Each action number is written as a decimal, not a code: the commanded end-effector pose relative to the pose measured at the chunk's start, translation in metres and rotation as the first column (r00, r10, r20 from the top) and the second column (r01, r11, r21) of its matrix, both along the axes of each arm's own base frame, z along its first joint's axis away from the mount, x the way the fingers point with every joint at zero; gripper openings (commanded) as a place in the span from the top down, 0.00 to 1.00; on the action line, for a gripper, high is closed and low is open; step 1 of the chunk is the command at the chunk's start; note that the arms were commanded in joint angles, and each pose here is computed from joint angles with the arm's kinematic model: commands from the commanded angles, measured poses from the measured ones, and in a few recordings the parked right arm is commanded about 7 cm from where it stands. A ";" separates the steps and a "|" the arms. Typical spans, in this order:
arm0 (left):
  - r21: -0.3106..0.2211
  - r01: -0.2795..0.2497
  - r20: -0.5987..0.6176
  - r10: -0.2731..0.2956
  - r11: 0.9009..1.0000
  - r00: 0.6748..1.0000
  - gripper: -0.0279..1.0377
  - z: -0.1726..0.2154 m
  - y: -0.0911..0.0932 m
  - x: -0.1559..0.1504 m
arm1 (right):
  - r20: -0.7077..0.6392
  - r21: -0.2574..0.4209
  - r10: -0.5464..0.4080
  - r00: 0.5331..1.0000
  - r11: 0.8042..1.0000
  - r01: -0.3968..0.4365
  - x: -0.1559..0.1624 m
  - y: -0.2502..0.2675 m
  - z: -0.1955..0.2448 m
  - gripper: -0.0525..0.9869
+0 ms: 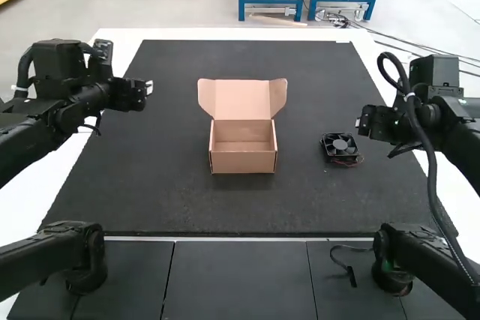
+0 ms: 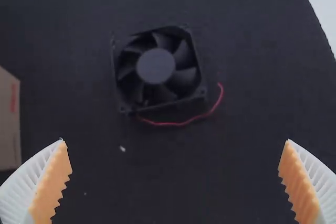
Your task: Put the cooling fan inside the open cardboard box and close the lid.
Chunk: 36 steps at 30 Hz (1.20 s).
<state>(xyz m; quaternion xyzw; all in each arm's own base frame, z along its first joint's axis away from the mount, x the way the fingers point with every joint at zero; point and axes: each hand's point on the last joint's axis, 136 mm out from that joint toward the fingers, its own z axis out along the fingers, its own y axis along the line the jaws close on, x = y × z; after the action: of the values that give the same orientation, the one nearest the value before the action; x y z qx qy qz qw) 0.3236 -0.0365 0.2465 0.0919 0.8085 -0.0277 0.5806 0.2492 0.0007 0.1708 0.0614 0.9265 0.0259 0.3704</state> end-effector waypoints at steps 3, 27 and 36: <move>-0.003 0.121 0.038 -0.121 0.993 0.992 0.08 0.029 -0.036 -0.002 | -0.036 0.013 -0.007 0.999 1.000 0.007 0.001 0.000 -0.001 0.08; -0.121 0.385 -0.102 -0.398 0.915 0.912 0.08 0.007 -0.134 -0.048 | -0.317 -0.266 0.090 0.944 0.947 -0.180 0.029 -0.030 -0.027 0.08; -0.130 0.339 -0.130 -0.355 0.932 0.926 0.07 -0.003 -0.128 -0.046 | -0.364 -0.210 0.092 0.927 0.961 -0.178 0.050 -0.037 -0.049 0.08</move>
<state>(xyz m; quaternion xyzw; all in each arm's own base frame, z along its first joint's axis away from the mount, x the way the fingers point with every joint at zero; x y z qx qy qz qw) 0.2765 -0.1650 0.2446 0.2089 0.8154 -0.1821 0.5083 0.2887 -0.0307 0.1162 -0.0479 0.9766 -0.0763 0.1954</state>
